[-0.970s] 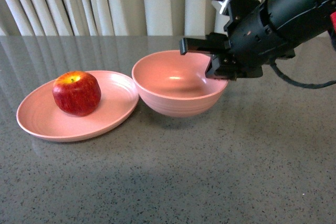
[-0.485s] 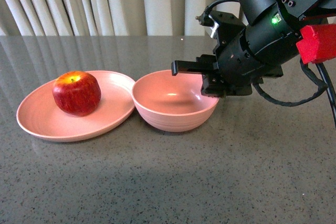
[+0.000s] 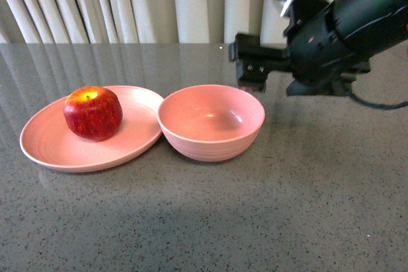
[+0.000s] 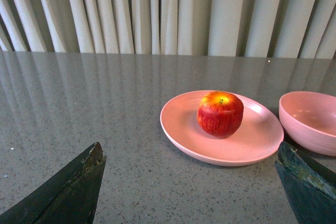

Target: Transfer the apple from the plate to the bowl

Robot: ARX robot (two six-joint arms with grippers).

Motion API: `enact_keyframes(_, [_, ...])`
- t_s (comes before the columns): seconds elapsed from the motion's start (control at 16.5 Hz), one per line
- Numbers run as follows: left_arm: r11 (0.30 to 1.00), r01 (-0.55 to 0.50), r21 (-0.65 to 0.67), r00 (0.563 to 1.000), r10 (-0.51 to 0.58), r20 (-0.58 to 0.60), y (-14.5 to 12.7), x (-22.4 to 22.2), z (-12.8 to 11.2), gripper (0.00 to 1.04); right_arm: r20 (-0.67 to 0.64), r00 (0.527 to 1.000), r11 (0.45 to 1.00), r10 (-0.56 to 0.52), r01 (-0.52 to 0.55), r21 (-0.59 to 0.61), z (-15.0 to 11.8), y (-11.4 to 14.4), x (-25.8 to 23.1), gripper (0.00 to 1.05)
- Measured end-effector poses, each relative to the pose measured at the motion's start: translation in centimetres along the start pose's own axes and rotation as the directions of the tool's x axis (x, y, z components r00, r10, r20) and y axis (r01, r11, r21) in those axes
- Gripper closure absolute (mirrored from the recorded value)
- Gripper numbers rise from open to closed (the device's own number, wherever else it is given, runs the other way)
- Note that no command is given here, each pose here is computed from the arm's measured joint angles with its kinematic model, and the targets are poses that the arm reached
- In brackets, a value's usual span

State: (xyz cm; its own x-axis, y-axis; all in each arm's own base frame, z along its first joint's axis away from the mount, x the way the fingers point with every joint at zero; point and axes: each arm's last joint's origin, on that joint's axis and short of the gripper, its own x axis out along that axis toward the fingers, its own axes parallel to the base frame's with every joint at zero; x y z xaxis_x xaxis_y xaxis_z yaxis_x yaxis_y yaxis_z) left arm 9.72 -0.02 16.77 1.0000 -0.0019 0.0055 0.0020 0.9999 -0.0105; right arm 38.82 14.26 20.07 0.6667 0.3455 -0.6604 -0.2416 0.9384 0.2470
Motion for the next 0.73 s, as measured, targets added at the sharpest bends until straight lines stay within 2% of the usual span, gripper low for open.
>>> enact_keyframes(0.06, [1.000,0.000,0.000,1.000,0.000,0.000,0.0,0.0,0.0,0.07,0.076,0.997,1.000,0.015,-0.016,0.003,0.7,-0.4,-2.0,0.09])
enact_keyframes(0.12, [1.000,0.000,0.000,1.000,0.000,0.000,0.0,0.0,0.0,0.07,0.261,0.964,0.999,0.046,-0.047,-0.002,1.4,-1.6,-7.8,0.07])
enact_keyframes(0.18, [1.000,0.000,0.000,1.000,0.000,0.000,0.0,0.0,0.0,0.07,0.352,0.934,0.999,0.051,-0.052,-0.008,1.2,-2.5,-11.0,0.06])
enact_keyframes(0.24, [1.000,0.000,0.000,1.000,0.000,0.000,0.0,0.0,0.0,0.07,0.432,0.901,0.999,0.037,-0.035,-0.013,0.7,-3.5,-13.6,0.07])
enact_keyframes(0.3, [1.000,0.000,0.000,1.000,0.000,0.000,0.0,0.0,0.0,0.07,0.537,0.844,1.000,0.000,0.009,-0.014,-0.8,-5.0,-17.5,0.07])
enact_keyframes(0.36, [1.000,0.000,0.000,1.000,0.000,0.000,0.0,0.0,0.0,0.07,0.584,0.811,0.999,-0.029,0.048,-0.016,-1.7,-5.7,-19.2,0.07])
enact_keyframes(0.42, [1.000,0.000,0.000,1.000,0.000,0.000,0.0,0.0,0.0,0.07,0.646,0.759,0.993,-0.079,0.116,-0.015,-3.1,-6.5,-21.2,0.09])
enact_keyframes(0.48, [1.000,0.000,0.000,1.000,0.000,0.000,0.0,0.0,0.0,0.07,0.697,0.695,0.973,-0.175,0.228,0.017,-4.7,-6.7,-22.7,0.17])
enact_keyframes(0.55, [1.000,0.000,0.000,1.000,0.000,0.000,0.0,0.0,0.0,0.07,0.699,0.673,0.951,-0.242,0.309,0.032,-8.4,-6.6,-23.8,0.32])
enact_keyframes(0.61, [1.000,0.000,0.000,1.000,0.000,0.000,0.0,0.0,0.0,0.07,0.681,0.689,0.947,-0.246,0.321,0.017,-11.8,-6.6,-23.7,0.45])
enact_keyframes(0.73, [1.000,0.000,0.000,1.000,0.000,0.000,0.0,0.0,0.0,0.07,0.659,0.708,0.944,-0.254,0.329,0.010,-16.2,-6.7,-23.3,0.65])
